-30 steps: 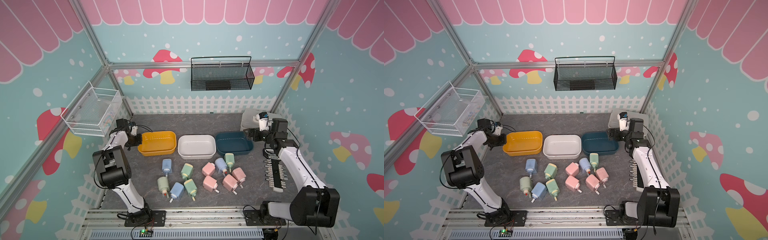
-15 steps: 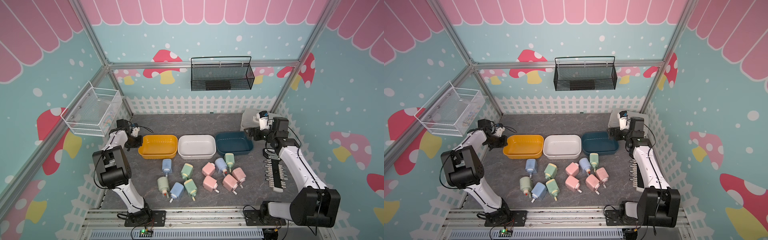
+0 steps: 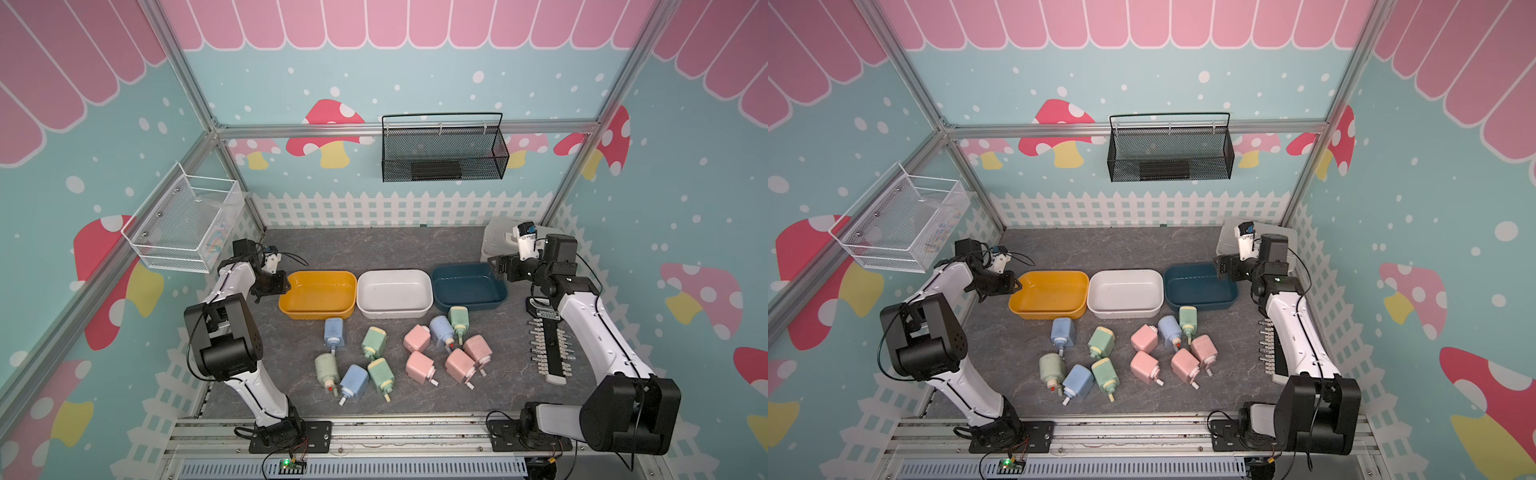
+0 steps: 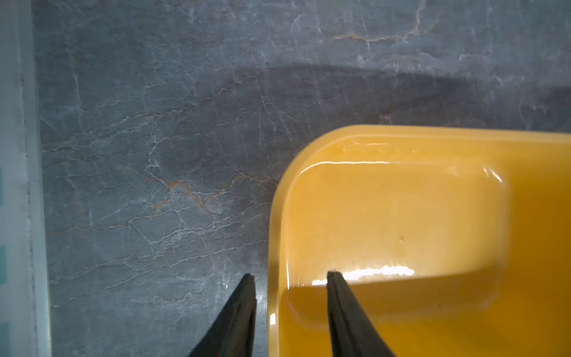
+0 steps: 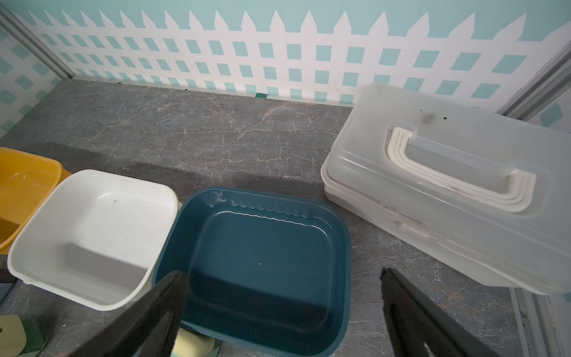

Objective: Place the pencil sharpeners by color into the storage box
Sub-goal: Move the storage box to the center of the board.

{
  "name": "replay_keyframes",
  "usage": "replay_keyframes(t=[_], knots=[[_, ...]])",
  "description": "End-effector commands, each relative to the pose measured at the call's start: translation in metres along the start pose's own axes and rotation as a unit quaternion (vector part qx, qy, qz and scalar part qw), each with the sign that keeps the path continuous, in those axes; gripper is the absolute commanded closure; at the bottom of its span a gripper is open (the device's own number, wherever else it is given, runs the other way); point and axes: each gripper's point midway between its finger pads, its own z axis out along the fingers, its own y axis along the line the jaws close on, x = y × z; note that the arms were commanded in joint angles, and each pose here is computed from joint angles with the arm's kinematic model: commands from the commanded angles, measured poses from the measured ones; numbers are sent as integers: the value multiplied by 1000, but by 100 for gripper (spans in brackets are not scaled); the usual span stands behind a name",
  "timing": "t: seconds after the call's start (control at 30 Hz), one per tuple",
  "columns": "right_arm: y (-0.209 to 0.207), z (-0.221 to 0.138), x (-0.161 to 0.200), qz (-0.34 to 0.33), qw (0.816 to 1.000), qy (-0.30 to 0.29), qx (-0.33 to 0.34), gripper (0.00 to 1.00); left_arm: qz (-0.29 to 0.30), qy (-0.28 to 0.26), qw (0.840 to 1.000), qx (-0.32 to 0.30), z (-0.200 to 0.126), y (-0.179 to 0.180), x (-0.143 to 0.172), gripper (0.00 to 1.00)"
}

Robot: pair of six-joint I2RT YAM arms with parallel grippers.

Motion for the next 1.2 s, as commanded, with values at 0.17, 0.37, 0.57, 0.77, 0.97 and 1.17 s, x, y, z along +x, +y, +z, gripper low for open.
replay_keyframes(t=[0.17, 0.37, 0.57, 0.77, 0.97, 1.17], knots=[[-16, 21, 21, 45, 998, 36, 29, 2, -30, -131, 991, 27, -47, -21, -40, 1], [-19, 33, 52, 76, 994, 69, 33, 4, -61, -163, 984, -23, -44, -40, -61, 1], [5, 27, 76, 62, 987, 148, 19, 2, -74, -230, 970, 7, -52, -96, -59, 1], [14, 16, 88, 77, 981, 168, 51, 1, -37, -207, 976, 49, -44, -157, -38, 1], [38, -7, 103, 130, 978, 160, 26, 1, 27, -189, 980, 60, -50, -222, -22, 1], [68, -36, 166, 165, 957, 236, 27, 4, 93, -229, 966, 76, -75, -297, -7, 1]])
